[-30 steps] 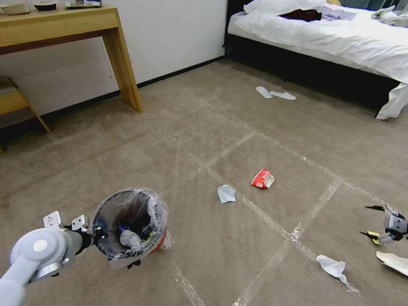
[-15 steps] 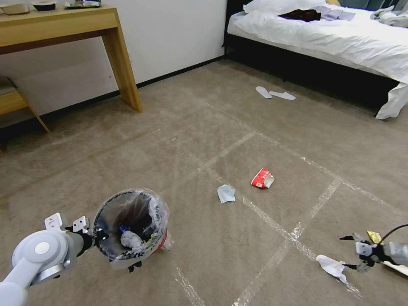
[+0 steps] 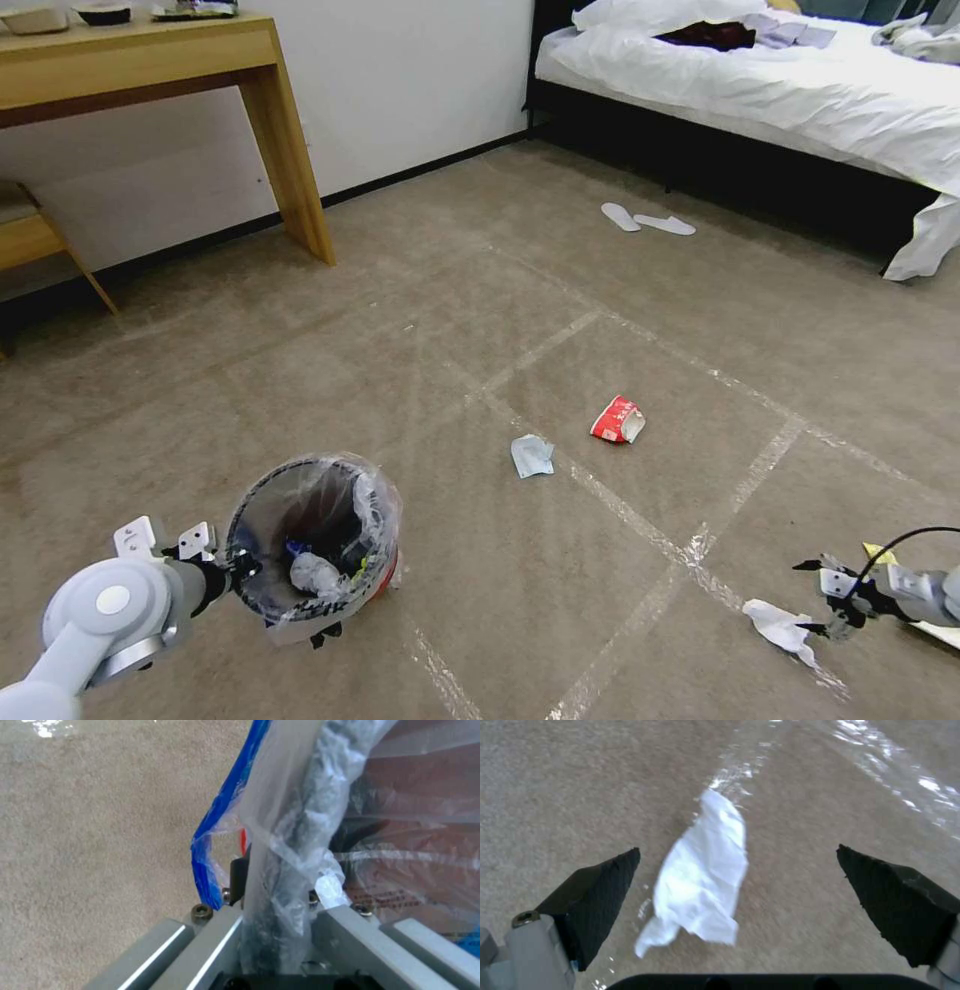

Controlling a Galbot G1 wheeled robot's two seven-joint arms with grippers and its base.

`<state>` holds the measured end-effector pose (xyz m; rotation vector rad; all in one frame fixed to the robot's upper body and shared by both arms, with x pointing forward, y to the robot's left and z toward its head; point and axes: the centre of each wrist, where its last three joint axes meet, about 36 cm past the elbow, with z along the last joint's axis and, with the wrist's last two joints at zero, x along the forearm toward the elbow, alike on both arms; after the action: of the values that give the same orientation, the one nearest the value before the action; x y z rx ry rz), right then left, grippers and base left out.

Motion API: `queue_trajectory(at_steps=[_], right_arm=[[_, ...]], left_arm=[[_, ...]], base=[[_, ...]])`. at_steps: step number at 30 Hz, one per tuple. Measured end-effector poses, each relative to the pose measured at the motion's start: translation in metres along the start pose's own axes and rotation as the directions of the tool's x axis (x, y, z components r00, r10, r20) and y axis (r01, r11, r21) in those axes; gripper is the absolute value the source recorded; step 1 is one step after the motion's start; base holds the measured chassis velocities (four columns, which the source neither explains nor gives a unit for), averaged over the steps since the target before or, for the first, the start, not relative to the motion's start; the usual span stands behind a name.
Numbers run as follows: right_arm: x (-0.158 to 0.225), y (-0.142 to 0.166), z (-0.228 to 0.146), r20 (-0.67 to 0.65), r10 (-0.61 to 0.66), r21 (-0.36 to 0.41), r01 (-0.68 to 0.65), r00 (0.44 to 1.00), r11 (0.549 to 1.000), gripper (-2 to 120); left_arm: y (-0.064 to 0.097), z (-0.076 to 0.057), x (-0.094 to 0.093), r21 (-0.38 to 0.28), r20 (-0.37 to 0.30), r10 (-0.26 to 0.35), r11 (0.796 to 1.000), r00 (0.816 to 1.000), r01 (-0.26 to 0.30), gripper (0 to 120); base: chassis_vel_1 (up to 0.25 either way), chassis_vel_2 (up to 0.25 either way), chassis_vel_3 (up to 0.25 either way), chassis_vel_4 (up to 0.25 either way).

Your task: Pick up the trash bin and place the garbage on the floor into it.

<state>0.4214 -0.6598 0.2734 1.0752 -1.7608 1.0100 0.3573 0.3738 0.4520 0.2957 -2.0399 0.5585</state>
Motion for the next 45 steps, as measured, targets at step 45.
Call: queue_trajectory(at_steps=[45], right_arm=[[-0.055,0.043,0.001,-0.196,0.038,-0.324,-0.101,0.98,0.941,97]], left_arm=[[0.008,-0.004,-0.008,-0.002,0.012,-0.008,1.0,1.0,0.008,0]], base=[[0.0,0.0,0.0,0.0]])
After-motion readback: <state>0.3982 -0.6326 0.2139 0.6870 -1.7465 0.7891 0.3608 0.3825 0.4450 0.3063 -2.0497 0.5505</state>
